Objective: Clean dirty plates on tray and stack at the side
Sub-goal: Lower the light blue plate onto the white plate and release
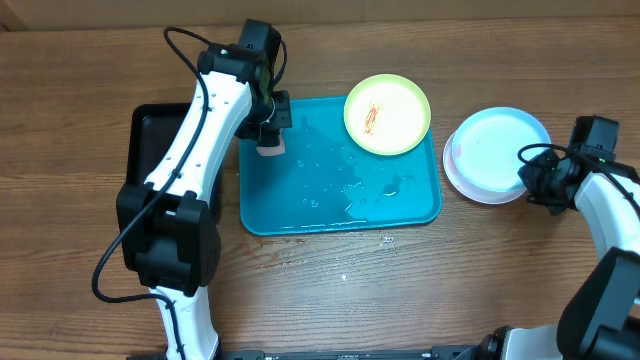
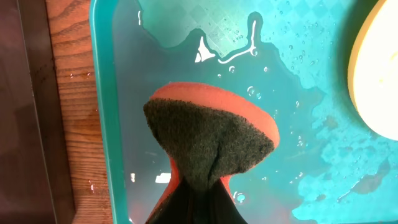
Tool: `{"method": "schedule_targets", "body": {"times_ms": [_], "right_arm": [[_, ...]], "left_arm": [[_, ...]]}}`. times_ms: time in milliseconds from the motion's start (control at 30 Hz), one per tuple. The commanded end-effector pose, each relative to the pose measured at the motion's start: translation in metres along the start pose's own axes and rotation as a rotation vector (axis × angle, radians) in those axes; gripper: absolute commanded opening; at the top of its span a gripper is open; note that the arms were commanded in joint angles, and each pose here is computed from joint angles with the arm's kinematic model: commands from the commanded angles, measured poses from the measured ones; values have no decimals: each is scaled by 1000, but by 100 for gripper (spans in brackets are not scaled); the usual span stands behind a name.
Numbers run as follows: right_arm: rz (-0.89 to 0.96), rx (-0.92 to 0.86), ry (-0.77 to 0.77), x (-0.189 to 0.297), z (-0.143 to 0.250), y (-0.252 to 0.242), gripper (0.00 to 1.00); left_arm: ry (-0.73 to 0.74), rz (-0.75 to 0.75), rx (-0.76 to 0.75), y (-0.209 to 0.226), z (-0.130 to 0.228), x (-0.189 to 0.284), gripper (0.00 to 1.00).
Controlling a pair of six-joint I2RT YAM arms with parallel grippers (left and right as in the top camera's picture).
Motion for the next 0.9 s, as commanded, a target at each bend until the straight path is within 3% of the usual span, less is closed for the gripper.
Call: {"method": "schedule_targets", "body": {"times_ms": [0, 67, 267, 867], "right_arm": [[-26, 5, 41, -8, 7, 4, 16], [-31, 7, 52, -9, 9, 5, 28], [-185, 5, 119, -5, 16, 24, 48], [-242, 51, 125, 47, 3, 47, 60]], "left_arm": [[11, 10, -8, -3, 4, 0, 4], [12, 10, -8, -3, 4, 0, 4], [13, 10, -8, -3, 4, 0, 4], [18, 6, -7, -2, 5, 0, 4]]}}
Point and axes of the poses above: each gripper's point midway between its finger pads, its own x axis back along the fingers, its own y axis along the line the jaws close on, z = x × y, the point moved 5 cm from there along x, back along the fingers, and after that the axes turned 12 degrees about x, right-handed, at the moved point
